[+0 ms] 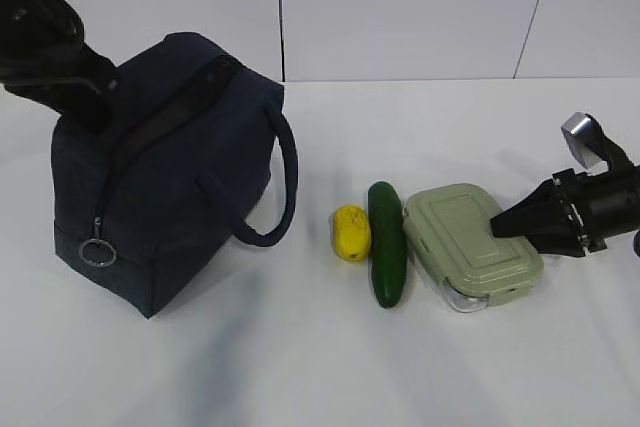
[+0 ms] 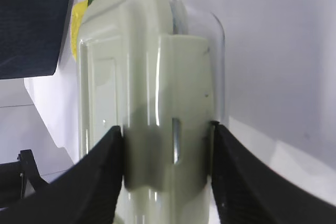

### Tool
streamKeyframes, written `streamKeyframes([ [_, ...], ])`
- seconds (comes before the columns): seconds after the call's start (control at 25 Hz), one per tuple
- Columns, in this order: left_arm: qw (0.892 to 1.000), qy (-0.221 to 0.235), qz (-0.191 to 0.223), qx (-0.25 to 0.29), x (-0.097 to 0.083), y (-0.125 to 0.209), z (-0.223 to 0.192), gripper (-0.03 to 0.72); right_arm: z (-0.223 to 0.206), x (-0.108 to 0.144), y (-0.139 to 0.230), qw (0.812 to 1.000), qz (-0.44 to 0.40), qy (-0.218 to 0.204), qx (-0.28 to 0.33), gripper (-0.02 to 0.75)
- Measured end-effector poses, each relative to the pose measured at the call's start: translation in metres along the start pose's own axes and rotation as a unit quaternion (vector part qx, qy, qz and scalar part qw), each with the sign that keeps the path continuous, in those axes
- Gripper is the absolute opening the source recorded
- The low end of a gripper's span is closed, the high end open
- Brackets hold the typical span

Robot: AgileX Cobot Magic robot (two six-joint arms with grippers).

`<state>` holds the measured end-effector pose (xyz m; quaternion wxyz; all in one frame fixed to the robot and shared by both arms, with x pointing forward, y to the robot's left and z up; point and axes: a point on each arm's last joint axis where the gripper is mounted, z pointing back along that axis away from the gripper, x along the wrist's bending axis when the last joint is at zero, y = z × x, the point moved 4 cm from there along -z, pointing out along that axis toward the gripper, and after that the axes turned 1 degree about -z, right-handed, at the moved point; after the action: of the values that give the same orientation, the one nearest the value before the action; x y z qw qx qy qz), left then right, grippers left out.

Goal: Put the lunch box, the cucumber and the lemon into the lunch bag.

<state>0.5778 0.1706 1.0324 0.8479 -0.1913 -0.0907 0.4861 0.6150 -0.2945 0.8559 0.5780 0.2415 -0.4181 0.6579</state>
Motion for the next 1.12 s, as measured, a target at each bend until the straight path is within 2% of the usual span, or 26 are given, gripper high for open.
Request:
streamKeyframes([
  [0.8, 1.0, -0.008, -0.005, 0.002, 0.002, 0.001, 0.0, 0.022, 0.005, 0.003, -0.016, 0.996, -0.066, 0.009, -0.055, 0.381],
  [1.12, 1.0, -0.008, -0.005, 0.002, 0.002, 0.001, 0.0, 0.022, -0.01, 0.018, -0.017, 0.997, -0.06, 0.002, -0.042, 0.381],
])
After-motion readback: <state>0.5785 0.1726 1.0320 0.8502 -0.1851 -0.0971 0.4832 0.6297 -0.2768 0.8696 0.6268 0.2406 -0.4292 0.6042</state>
